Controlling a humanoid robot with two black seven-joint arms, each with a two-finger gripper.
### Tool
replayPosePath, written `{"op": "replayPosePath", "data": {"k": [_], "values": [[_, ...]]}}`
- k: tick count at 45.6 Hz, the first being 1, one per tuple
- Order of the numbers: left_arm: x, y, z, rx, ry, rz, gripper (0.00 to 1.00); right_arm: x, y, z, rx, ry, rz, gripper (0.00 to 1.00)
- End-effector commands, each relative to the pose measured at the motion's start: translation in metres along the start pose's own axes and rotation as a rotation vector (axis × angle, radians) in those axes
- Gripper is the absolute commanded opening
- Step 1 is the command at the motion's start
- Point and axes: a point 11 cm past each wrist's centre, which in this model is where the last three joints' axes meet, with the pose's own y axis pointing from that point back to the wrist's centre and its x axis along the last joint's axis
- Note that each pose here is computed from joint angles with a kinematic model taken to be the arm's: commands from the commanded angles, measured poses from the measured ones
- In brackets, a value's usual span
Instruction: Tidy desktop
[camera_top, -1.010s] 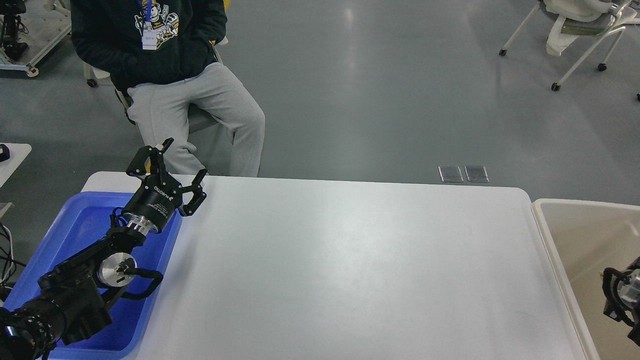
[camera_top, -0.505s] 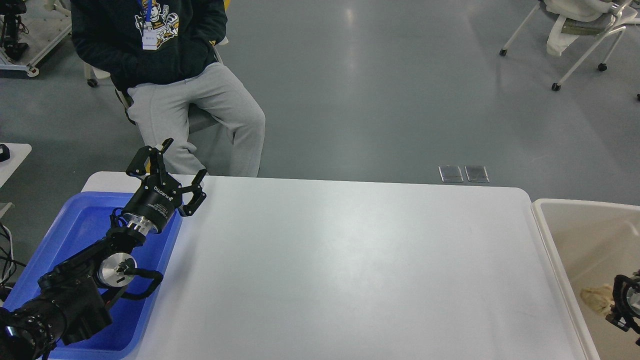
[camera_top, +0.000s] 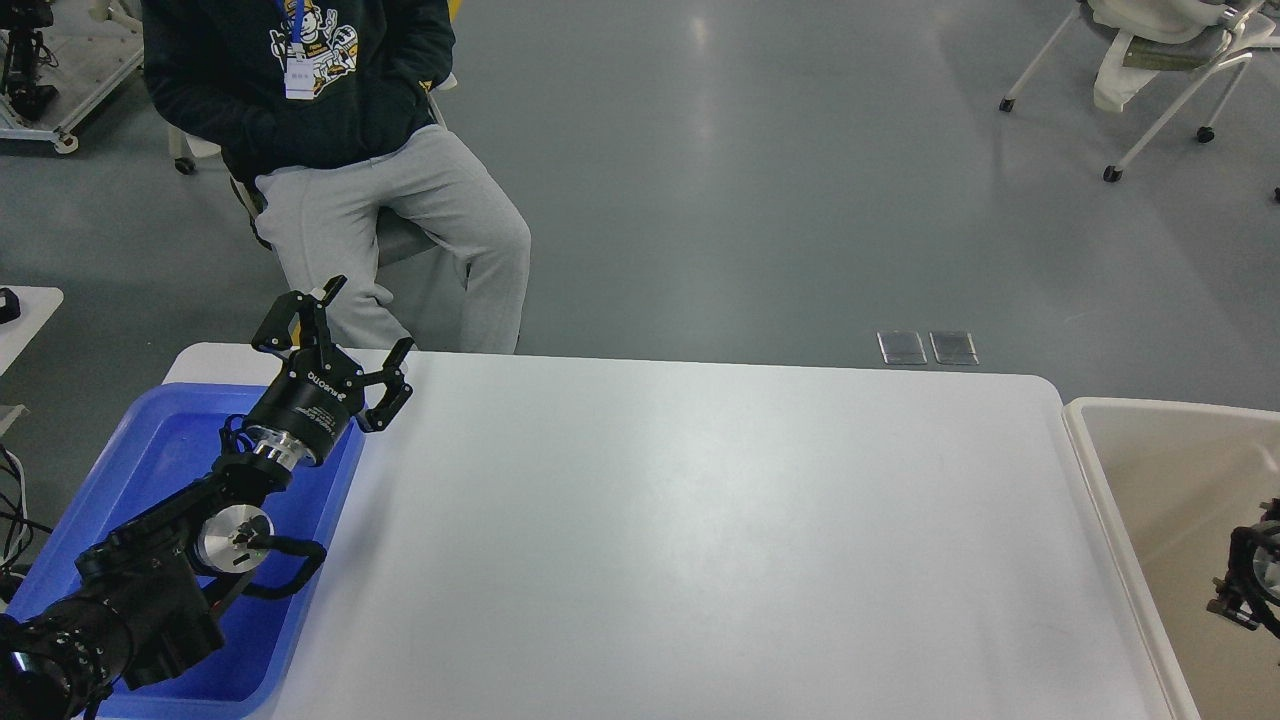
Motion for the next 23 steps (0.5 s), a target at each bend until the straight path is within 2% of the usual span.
{"op": "replayPosePath", "data": {"k": [1,11,23], "values": [[0.0,0.0,0.0,0.0,0.0,0.0,1.0,-0.015,0.009,-0.043,0.076,-0.094,-0.22,1.0],[0.0,0.001,0.0,0.001,0.0,0.001,1.0,-0.053,0.029,-0.077,0.156,-0.175,-0.531,1.0],[0.0,0.001,0.0,-0.001,0.0,0.001,1.0,-0.154,0.088,-0.082,0.175,-0.198,-1.027,1.0]]}}
